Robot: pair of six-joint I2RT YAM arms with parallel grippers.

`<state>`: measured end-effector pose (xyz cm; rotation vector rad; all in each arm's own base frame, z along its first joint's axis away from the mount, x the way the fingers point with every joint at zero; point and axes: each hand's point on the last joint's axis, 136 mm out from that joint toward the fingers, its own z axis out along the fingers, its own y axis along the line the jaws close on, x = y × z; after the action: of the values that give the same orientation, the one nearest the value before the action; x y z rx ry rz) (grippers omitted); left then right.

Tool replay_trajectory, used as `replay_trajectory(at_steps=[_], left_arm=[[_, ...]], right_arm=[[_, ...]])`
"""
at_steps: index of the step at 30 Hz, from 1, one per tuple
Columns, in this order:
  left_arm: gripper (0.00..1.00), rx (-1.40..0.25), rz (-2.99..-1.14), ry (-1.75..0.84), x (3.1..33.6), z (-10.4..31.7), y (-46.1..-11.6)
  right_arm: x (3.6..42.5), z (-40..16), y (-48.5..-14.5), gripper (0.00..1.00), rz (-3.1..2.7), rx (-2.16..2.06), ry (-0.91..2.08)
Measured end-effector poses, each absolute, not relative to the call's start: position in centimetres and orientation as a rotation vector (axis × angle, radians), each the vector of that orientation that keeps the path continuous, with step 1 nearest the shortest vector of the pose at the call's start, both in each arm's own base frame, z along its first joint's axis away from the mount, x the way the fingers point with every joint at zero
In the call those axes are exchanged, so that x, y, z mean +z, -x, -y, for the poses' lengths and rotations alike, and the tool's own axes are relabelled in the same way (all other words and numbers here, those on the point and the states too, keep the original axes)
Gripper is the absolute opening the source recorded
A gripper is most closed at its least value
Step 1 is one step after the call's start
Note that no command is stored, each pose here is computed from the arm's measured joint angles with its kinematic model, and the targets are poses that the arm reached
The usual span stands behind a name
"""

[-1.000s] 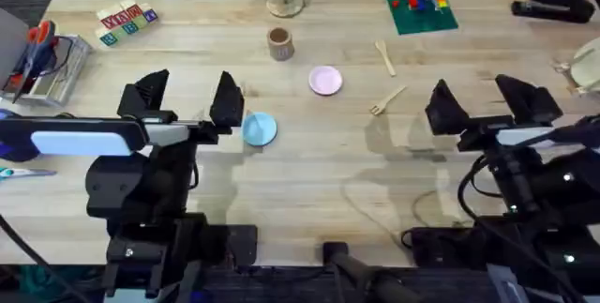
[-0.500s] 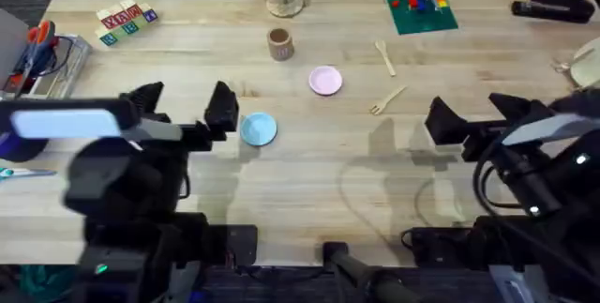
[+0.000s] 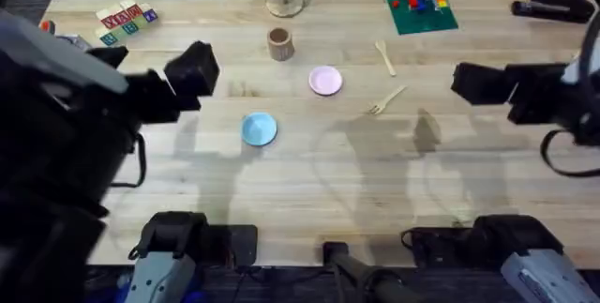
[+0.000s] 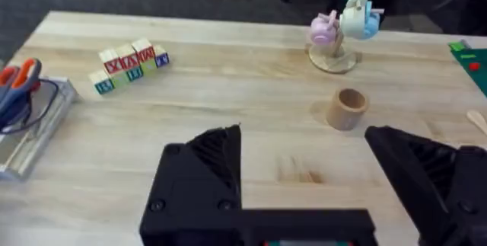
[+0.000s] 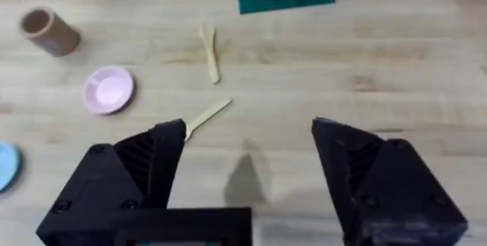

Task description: Pick up a utensil and set it on the pink plate, then put the other utensil in the container.

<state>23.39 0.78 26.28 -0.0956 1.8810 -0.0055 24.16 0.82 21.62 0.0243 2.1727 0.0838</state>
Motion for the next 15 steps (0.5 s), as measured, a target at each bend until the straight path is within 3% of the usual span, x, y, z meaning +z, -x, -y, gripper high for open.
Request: replay_trajectory(at_steps=[6, 15], left_arm=[[0.993, -0.063, -2.018, 0.093, 27.3, 0.0, -23.8], [0.993, -0.120, -2.260, 0.087, 26.5, 1.0, -25.1]], right_arm=[[22.7, -1.5, -24.3, 0.995, -2.336, 0.141, -0.030], [23.0, -1.7, -24.6, 0.995, -2.541, 0.162, -0.051]])
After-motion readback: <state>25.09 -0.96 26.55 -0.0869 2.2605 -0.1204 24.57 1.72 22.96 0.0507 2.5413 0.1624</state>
